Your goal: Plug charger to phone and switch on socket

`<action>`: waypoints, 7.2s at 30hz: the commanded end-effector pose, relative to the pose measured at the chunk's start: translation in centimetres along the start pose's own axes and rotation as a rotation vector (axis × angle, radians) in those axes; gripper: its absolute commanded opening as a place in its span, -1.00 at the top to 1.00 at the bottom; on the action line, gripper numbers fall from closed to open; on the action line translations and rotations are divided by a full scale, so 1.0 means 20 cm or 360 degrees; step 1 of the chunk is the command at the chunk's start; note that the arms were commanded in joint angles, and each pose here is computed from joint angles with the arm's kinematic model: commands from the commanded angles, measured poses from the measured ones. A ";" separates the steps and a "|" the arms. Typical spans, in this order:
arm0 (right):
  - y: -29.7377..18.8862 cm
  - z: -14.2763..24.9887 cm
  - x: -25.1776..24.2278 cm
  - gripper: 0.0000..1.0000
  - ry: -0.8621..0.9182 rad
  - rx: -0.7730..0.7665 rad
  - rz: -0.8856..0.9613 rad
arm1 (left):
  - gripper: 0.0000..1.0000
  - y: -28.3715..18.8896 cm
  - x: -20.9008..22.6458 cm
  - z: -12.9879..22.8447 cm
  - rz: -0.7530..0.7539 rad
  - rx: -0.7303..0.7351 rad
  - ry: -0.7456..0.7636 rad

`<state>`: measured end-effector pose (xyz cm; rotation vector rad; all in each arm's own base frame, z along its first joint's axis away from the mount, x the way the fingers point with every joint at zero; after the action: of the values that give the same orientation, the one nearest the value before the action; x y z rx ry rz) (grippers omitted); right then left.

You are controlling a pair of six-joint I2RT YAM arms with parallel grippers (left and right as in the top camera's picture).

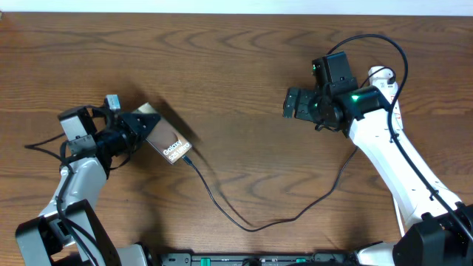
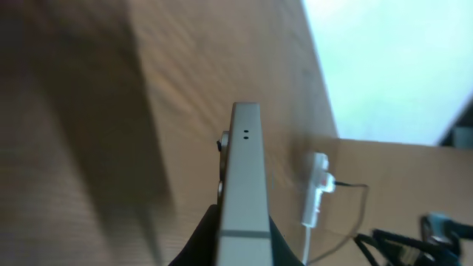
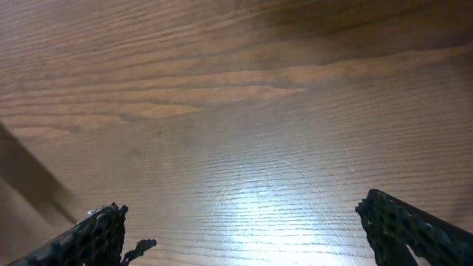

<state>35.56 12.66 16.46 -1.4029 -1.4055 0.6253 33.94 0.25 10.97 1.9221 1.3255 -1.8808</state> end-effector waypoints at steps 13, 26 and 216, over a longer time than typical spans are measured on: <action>-0.03 -0.01 0.01 -0.99 -0.0026 -0.0036 0.0000 | 0.85 -0.02 0.16 0.00 -0.0310 -0.0068 -0.0033; -0.03 -0.01 0.01 -0.99 -0.0026 -0.0036 0.0000 | 0.86 0.00 0.19 0.04 -0.0393 -0.0030 -0.0072; -0.02 0.01 0.01 -0.99 -0.0036 -0.0017 0.0011 | -0.42 0.14 0.38 0.37 -0.0787 0.0259 -0.0438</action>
<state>35.34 12.85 16.39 -1.3977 -1.4053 0.6356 30.09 -2.95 3.01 1.4777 1.6376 -2.3947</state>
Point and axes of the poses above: each gripper's point midway between its finger pads, its own y axis out along the fingers, its own x axis along the line the jaws close on, z = x × y, the point moved 2 cm from there along -y, back along the fingers, and after that the axes turned 4 degrees about y, right-handed, at the moved point
